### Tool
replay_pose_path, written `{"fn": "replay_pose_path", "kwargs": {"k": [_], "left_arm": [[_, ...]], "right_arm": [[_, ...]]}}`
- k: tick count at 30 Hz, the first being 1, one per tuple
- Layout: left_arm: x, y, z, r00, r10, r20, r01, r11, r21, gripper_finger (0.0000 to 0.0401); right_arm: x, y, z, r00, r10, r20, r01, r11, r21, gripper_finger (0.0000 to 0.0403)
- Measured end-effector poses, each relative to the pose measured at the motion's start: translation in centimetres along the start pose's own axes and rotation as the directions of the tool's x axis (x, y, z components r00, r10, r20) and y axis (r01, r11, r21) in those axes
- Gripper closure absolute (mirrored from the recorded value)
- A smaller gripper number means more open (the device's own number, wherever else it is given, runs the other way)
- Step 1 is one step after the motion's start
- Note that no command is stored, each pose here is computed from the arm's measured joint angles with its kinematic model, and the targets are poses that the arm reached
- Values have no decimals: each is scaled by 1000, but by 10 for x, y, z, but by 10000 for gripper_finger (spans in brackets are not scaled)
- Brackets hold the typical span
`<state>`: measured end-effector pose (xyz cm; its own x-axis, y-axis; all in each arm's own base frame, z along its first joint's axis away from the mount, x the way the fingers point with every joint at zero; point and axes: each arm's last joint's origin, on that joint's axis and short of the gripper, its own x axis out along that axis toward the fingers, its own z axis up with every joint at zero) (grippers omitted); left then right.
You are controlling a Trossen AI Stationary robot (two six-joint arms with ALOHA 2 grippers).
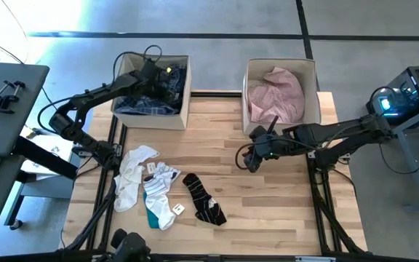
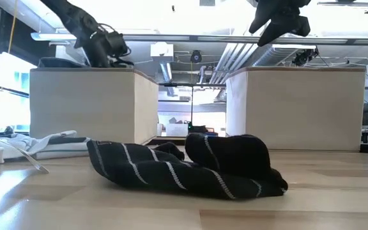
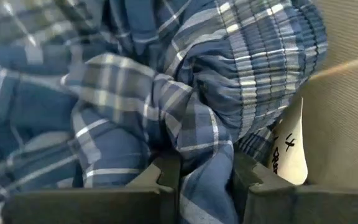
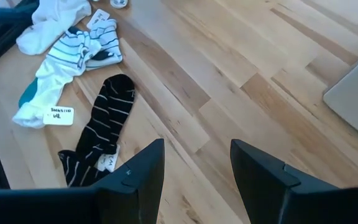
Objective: Sort clothes
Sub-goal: Put the dark blue pants into the left laundry organizer
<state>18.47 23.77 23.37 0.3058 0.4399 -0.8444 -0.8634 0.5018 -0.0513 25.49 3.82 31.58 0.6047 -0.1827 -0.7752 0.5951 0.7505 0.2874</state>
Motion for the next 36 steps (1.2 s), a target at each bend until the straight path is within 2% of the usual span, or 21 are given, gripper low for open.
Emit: {"fn": "replay_pose_path", "kwargs": {"k": [5, 12, 16, 22, 27, 32, 36], "left_arm": [[10, 7, -4, 998, -23, 58, 31, 990, -136, 307], [6, 17, 5, 992, -103, 79, 116, 976, -184, 204], [-10, 19, 20, 992, -114, 58, 122, 978, -167, 169], [-59, 11, 50, 992, -119, 36, 120, 993, -18, 167], [-105, -8, 64, 989, -149, 10, 147, 982, 119, 180], [-140, -29, 51, 980, -184, -77, 196, 958, 211, 193], [-144, -38, 28, 956, -195, -221, 246, 941, 231, 201]], "right_arm": [[0, 0, 0, 1000, 3, -3, -3, 999, 32, 231], [0, 0, 0, 1000, 6, -7, -6, 999, 40, 231], [0, 0, 0, 1000, 7, -9, -7, 999, 40, 231], [0, -1, 1, 1000, -17, 20, 17, 1000, 26, 231], [0, -2, 3, 995, -64, 71, 64, 998, 10, 231], [0, -4, 4, 986, -110, 123, 109, 994, 14, 231], [0, -4, 5, 982, -125, 140, 123, 992, 16, 231]]}}
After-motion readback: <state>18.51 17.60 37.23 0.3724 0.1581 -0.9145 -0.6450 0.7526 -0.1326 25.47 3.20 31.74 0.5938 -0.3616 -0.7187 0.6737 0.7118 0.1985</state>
